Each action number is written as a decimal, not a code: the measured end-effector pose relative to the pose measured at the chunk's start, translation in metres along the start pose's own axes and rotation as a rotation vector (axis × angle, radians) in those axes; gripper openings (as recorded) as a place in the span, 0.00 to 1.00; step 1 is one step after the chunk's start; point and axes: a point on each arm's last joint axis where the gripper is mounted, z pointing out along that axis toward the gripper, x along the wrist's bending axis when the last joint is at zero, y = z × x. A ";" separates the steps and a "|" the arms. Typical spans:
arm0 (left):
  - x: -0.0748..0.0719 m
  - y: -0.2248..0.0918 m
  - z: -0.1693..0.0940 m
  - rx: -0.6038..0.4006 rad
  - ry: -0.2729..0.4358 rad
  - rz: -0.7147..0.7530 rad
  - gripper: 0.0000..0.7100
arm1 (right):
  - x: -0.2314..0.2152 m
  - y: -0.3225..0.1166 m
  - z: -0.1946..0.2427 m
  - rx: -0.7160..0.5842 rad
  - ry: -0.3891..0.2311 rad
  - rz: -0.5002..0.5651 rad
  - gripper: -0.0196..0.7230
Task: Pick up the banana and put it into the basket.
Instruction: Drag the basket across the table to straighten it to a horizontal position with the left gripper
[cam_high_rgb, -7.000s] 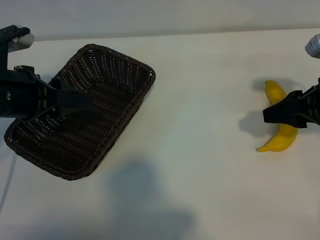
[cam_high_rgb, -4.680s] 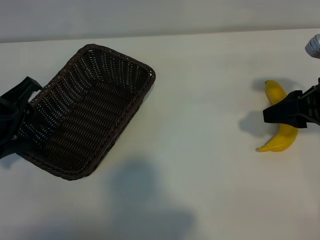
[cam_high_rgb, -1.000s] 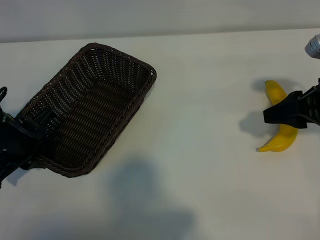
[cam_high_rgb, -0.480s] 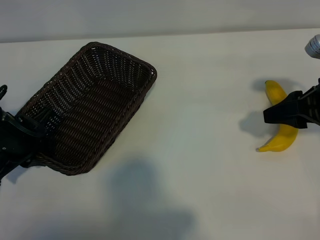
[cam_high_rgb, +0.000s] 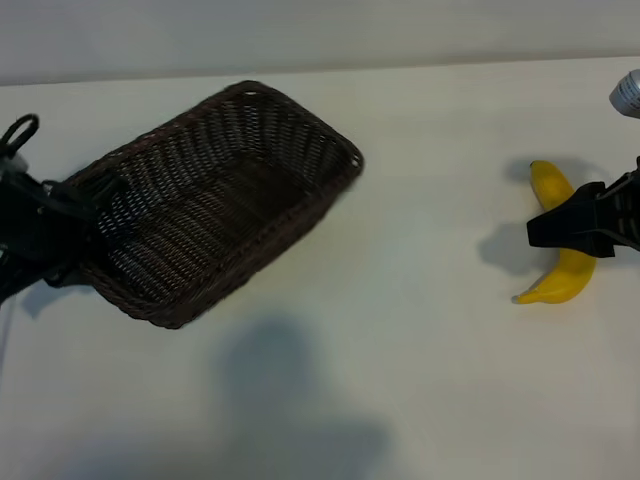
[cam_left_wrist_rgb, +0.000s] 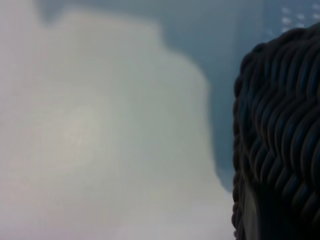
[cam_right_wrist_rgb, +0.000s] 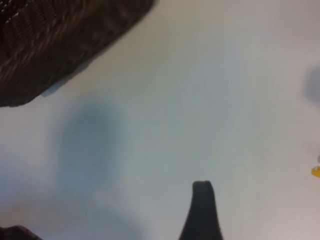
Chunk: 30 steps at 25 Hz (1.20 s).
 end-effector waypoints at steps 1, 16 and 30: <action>-0.003 0.002 -0.004 0.000 -0.004 0.026 0.23 | 0.000 0.000 0.000 0.000 0.000 0.000 0.81; -0.045 0.026 -0.056 0.021 -0.017 0.519 0.22 | 0.000 0.000 0.000 0.000 0.000 0.000 0.81; -0.070 0.040 -0.016 0.173 -0.075 0.704 0.22 | 0.000 0.000 0.000 0.000 0.000 0.000 0.81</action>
